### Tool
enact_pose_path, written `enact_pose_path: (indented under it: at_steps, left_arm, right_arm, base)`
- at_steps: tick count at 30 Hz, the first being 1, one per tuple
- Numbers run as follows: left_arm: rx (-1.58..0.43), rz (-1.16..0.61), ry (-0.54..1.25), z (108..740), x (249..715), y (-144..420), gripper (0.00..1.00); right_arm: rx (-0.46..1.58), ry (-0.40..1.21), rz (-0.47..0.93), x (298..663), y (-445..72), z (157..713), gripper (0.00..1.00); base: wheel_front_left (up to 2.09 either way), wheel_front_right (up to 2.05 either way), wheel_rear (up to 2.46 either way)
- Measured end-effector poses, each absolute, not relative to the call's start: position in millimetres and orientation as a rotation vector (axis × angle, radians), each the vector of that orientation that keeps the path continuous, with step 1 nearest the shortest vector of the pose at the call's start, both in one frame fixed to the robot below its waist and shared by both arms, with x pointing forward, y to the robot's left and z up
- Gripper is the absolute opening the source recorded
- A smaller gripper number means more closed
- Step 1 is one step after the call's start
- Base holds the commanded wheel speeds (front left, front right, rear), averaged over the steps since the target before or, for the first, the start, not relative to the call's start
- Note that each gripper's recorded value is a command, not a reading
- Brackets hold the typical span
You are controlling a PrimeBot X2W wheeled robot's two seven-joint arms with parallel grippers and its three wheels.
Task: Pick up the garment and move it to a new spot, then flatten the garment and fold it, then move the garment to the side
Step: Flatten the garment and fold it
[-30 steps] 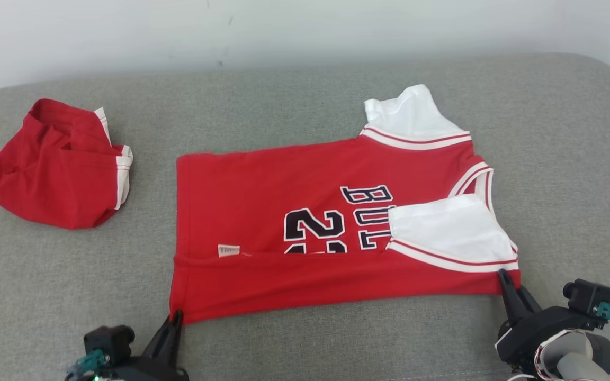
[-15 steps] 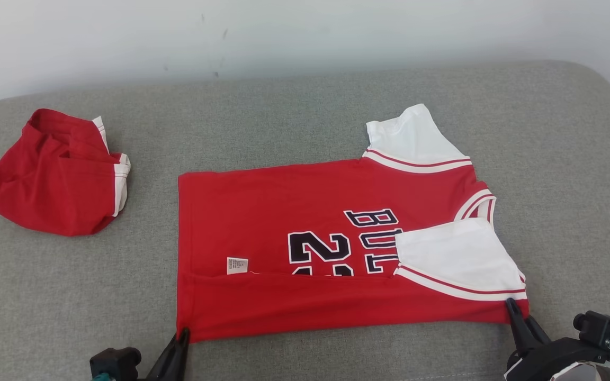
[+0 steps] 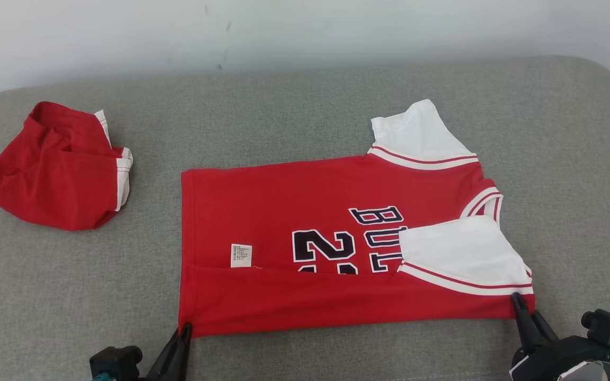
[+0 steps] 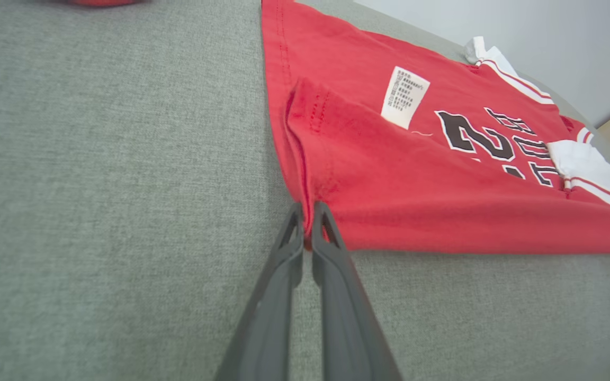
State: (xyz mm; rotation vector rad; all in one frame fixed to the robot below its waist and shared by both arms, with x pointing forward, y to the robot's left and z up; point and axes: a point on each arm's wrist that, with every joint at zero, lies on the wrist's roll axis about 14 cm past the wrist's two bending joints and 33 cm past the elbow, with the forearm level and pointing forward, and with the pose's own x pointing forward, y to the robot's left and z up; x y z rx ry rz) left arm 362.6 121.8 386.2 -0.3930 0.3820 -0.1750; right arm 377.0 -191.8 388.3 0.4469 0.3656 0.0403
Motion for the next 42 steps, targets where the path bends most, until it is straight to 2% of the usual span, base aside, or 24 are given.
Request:
enact_pose_path:
  at_steps: [1,2,4,5,6,14,26,42]
  left_arm:
    - [-0.394,-0.176,0.380,386.9,362.9,121.9,0.00]
    - [-0.393,-0.173,0.378,387.5,363.0,122.3,0.18]
    - [-0.390,-0.168,0.381,387.0,362.6,123.8,0.51]
    - [-0.387,-0.167,0.388,385.7,361.4,124.9,0.92]
    - [-0.382,-0.161,0.395,383.7,359.5,126.7,1.00]
    - [-0.373,-0.153,0.398,385.7,360.3,129.3,1.00]
    - [-0.352,-0.133,0.274,420.1,378.3,142.4,1.00]
    - [-0.297,-0.180,0.080,479.1,406.8,131.4,1.00]
  right_arm:
    - [0.448,0.364,0.041,377.5,-191.6,388.7,0.24]
    - [0.448,0.363,0.041,377.8,-191.5,389.0,0.45]
    - [0.449,0.361,0.042,378.3,-191.7,389.6,1.00]
    - [0.448,0.359,0.041,378.3,-192.2,389.8,1.00]
    - [0.448,0.358,0.040,378.5,-192.7,390.2,1.00]
    - [0.446,0.352,0.032,377.8,-196.3,391.4,1.00]
    - [0.414,0.295,-0.034,379.8,-224.5,406.1,1.00]
    - [0.354,0.071,0.085,401.4,-194.0,479.4,1.00]
  base:
    - [0.00,0.00,0.00]
    - [0.00,0.00,0.00]
    - [0.00,0.00,0.00]
    - [0.00,0.00,0.00]
    - [0.00,0.00,0.00]
    - [0.00,0.00,0.00]
    - [0.00,0.00,0.00]
    - [0.00,0.00,0.00]
